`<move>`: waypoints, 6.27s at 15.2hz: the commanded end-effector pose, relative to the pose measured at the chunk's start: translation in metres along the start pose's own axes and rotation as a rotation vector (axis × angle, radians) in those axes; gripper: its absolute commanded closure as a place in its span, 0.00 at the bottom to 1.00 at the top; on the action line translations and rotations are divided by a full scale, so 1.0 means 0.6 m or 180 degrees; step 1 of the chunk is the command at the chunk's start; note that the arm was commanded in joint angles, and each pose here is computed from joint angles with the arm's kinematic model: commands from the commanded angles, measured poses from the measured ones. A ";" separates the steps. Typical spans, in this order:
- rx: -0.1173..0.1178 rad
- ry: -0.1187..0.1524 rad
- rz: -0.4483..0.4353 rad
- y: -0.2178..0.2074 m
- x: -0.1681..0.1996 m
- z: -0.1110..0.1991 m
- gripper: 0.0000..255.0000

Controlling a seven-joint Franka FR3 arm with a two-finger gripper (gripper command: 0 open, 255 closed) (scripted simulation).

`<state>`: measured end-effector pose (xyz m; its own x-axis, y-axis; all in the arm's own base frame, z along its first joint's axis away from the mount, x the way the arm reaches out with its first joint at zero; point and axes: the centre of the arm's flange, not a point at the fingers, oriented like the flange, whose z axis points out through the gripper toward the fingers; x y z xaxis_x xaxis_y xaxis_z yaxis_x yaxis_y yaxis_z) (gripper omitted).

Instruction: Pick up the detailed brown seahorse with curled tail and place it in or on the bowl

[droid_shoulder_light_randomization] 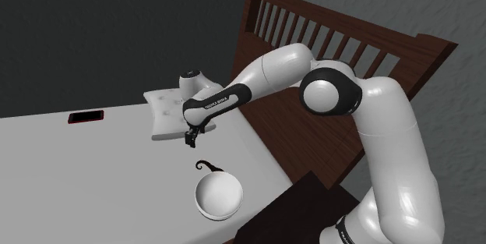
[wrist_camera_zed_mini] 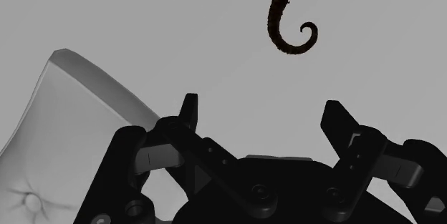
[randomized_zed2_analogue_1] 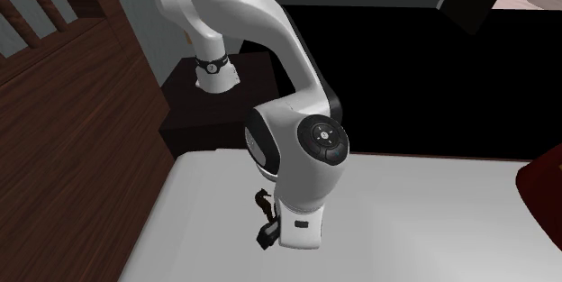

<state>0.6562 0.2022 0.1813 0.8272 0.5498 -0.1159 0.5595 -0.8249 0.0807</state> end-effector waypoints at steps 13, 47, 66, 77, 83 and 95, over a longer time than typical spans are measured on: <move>0.0025 -0.0039 -0.0046 -0.005 -0.011 0.016 0.00; 0.0234 -0.0370 -0.0431 -0.051 -0.119 0.206 1.00; 0.0234 -0.0370 -0.0431 -0.037 -0.138 0.041 1.00; 0.0234 -0.0370 -0.0431 -0.030 -0.150 -0.054 1.00; 0.0234 -0.0370 -0.0431 -0.138 -0.224 -0.062 1.00; 0.0234 -0.0370 -0.0431 -0.250 -0.293 -0.018 1.00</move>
<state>0.4275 0.2305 0.2069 0.7307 0.6410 -0.2349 0.6565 -0.7542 -0.0155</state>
